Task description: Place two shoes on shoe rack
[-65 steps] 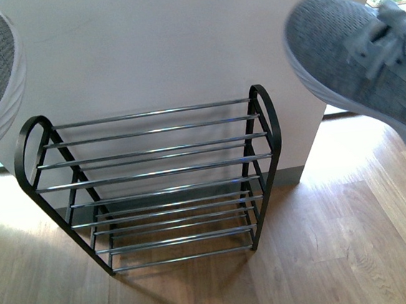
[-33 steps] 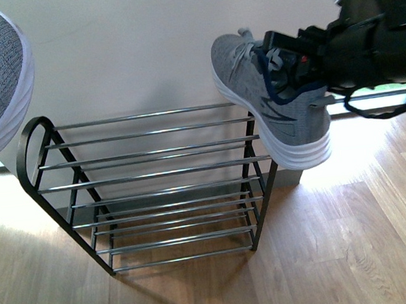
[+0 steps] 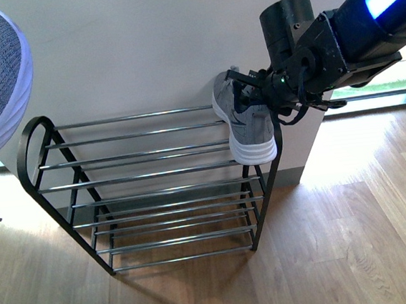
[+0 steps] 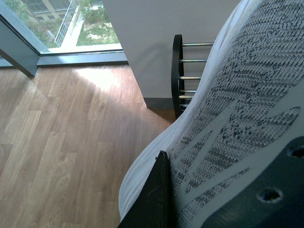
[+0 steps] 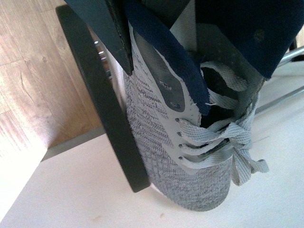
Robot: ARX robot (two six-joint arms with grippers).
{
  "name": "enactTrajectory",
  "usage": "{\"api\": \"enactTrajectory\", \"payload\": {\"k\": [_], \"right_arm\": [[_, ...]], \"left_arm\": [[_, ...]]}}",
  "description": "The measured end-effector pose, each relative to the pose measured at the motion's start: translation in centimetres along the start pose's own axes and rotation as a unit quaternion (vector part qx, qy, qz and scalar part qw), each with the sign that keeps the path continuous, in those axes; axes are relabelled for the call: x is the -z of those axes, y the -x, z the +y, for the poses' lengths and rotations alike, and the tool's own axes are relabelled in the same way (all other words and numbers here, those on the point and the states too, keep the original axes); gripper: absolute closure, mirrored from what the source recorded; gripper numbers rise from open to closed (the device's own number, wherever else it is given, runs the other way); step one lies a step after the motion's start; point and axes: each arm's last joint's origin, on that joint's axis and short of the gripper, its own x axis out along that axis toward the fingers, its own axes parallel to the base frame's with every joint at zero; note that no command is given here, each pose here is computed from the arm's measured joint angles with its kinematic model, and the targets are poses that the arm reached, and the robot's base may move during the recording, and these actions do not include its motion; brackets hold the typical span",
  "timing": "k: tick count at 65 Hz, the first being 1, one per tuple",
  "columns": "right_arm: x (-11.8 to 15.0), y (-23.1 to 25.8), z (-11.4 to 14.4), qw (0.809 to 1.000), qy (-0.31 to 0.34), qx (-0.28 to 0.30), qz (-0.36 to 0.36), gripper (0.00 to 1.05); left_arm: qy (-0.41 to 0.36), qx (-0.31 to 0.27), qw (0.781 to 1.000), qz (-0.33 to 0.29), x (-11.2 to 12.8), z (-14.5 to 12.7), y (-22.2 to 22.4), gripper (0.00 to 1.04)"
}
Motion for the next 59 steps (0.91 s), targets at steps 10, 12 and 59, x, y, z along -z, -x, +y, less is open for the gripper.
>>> {"api": "enactTrajectory", "payload": {"k": [10,12,59], "right_arm": [[0.5,-1.4,-0.8,1.0,0.005,0.001,0.01,0.94],[0.4,-1.4,-0.7,1.0,0.007,-0.002,0.01,0.91],[-4.0,20.2,-7.6,0.973,0.092,-0.204,-0.063,0.09]], "left_arm": [[0.0,0.0,1.0,0.0,0.0,0.0,0.0,1.03],[0.0,0.0,1.0,0.0,0.0,0.0,0.0,1.03],[0.0,0.0,1.0,0.0,0.0,0.0,0.0,1.03]]}}
